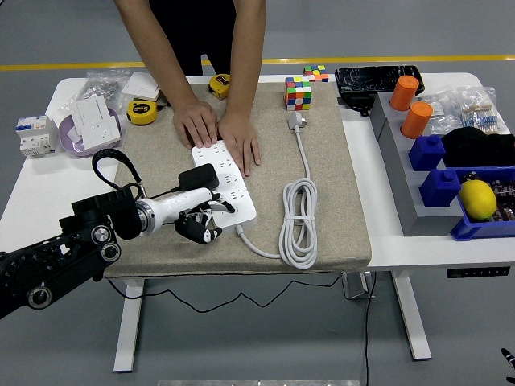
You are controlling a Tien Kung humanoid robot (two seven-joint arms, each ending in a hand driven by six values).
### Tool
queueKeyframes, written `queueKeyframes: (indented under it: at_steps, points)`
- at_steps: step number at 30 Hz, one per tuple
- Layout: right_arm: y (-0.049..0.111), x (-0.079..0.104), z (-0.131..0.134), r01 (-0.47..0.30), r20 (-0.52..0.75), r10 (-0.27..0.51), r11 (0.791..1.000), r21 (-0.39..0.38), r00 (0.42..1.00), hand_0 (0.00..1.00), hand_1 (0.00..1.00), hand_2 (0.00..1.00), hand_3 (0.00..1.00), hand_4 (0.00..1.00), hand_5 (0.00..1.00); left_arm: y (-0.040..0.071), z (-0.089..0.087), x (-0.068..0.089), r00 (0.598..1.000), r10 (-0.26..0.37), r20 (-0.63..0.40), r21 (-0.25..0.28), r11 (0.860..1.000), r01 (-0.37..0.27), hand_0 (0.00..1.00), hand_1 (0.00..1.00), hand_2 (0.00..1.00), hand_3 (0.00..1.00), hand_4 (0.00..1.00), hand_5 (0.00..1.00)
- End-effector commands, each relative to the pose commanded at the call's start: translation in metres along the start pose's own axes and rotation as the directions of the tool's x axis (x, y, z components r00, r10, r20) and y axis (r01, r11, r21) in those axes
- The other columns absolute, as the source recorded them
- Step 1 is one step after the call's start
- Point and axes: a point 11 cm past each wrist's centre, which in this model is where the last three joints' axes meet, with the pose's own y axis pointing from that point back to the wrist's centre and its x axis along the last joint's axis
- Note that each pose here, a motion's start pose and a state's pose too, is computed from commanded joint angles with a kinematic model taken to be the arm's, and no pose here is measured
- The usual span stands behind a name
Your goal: Pick up the plug,place it near the board,insert it into the board,press the button
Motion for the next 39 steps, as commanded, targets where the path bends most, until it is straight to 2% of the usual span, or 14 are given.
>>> queueKeyframes:
  at_steps: [9, 15, 16, 17, 19, 22, 23, 25, 27, 28, 29, 34, 35, 39]
  points:
    - [0.000, -0.001, 0.003, 0.001, 0.000, -0.001, 1.000, -0.006, 1.000, 0.998, 0.794, 0.716, 0.724, 0.998, 0.912, 0.008, 0.005, 0.007, 0.999, 0.031, 0.017, -0.018, 0.999, -0.031, 0.162, 0.022, 0.177, 0.742, 0.577, 0.002]
    - [0.000, -0.002, 0.004, 0.003, 0.002, -0.003, 1.000, -0.007, 1.000, 0.998, 0.794, 0.716, 0.724, 0.998, 0.912, 0.028, 0.028, 0.032, 0.988, 0.153, 0.002, -0.106, 0.983, -0.152, 0.164, 0.022, 0.179, 0.735, 0.568, 0.002]
    - [0.000, -0.002, 0.005, 0.003, 0.002, -0.003, 1.000, -0.007, 1.000, 0.998, 0.794, 0.716, 0.724, 0.998, 0.912, 0.032, 0.031, 0.038, 0.983, 0.185, -0.016, -0.128, 0.974, -0.185, 0.164, 0.022, 0.179, 0.735, 0.568, 0.002]
    - [0.000, -0.002, 0.005, 0.003, 0.002, -0.003, 1.000, -0.009, 1.000, 0.998, 0.794, 0.716, 0.726, 0.998, 0.911, 0.035, 0.036, 0.044, 0.973, 0.227, -0.045, -0.158, 0.960, -0.231, 0.219, 0.128, 0.285, 0.645, 0.504, 0.002]
    - [0.000, -0.003, 0.006, 0.003, 0.001, -0.003, 1.000, -0.011, 1.000, 0.998, 0.794, 0.716, 0.726, 0.998, 0.911, 0.039, 0.039, 0.058, 0.947, 0.302, -0.111, -0.199, 0.927, -0.319, 0.219, 0.128, 0.285, 0.645, 0.504, 0.002]
    - [0.000, -0.004, 0.007, 0.007, 0.000, -0.007, 1.000, -0.011, 1.000, 0.998, 0.794, 0.716, 0.726, 0.998, 0.911, 0.039, 0.037, 0.074, 0.878, 0.380, -0.291, -0.232, 0.862, -0.450, 0.219, 0.128, 0.285, 0.645, 0.504, 0.002]
    - [0.000, -0.005, 0.007, 0.008, 0.000, -0.008, 1.000, -0.010, 1.000, 0.998, 0.794, 0.716, 0.727, 0.998, 0.912, 0.038, 0.036, 0.077, 0.852, 0.392, -0.347, -0.233, 0.844, -0.483, 0.461, 0.681, 0.613, 0.635, 0.970, 0.080]
    - [0.000, -0.006, 0.005, 0.011, 0.000, -0.011, 1.000, -0.007, 1.000, 0.998, 0.794, 0.716, 0.727, 0.998, 0.912, 0.034, 0.032, 0.081, 0.795, 0.399, -0.457, -0.223, 0.814, -0.537, 0.461, 0.681, 0.613, 0.635, 0.970, 0.080]
    - [0.000, -0.006, 0.005, 0.013, -0.001, -0.013, 1.000, -0.006, 1.000, 0.998, 0.794, 0.716, 0.727, 0.998, 0.912, 0.029, 0.025, 0.082, 0.736, 0.395, -0.551, -0.194, 0.796, -0.573, 0.461, 0.681, 0.613, 0.635, 0.970, 0.080]
    - [0.000, -0.006, 0.005, 0.013, -0.002, -0.013, 1.000, -0.007, 1.000, 0.998, 0.794, 0.716, 0.727, 0.998, 0.912, 0.025, 0.021, 0.082, 0.710, 0.390, -0.586, -0.177, 0.794, -0.582, 0.461, 0.681, 0.613, 0.635, 0.970, 0.080]
    - [0.000, -0.006, 0.006, 0.012, -0.003, -0.012, 1.000, -0.009, 1.000, 0.998, 0.794, 0.716, 0.726, 0.998, 0.912, 0.021, 0.017, 0.081, 0.695, 0.388, -0.605, -0.160, 0.796, -0.584, 0.767, 0.831, 0.782, 0.752, 0.998, 0.148]
    - [0.000, -0.006, 0.006, 0.012, -0.005, -0.012, 1.000, -0.010, 1.000, 0.998, 0.794, 0.716, 0.726, 0.998, 0.912, 0.002, 0.001, 0.076, 0.665, 0.399, -0.632, -0.084, 0.817, -0.570, 0.767, 0.831, 0.782, 0.752, 0.998, 0.148]
    - [0.000, -0.006, 0.005, 0.012, -0.006, -0.012, 1.000, -0.009, 1.000, 0.998, 0.793, 0.716, 0.726, 0.998, 0.911, -0.001, -0.003, 0.074, 0.663, 0.400, -0.632, -0.072, 0.822, -0.565, 0.833, 0.864, 0.813, 0.795, 0.998, 0.137]
    - [0.000, -0.007, 0.003, 0.014, -0.006, -0.014, 1.000, -0.004, 1.000, 0.998, 0.793, 0.716, 0.726, 0.998, 0.911, -0.015, -0.013, 0.065, 0.708, 0.418, -0.569, -0.028, 0.851, -0.524, 0.833, 0.864, 0.813, 0.795, 0.998, 0.137]
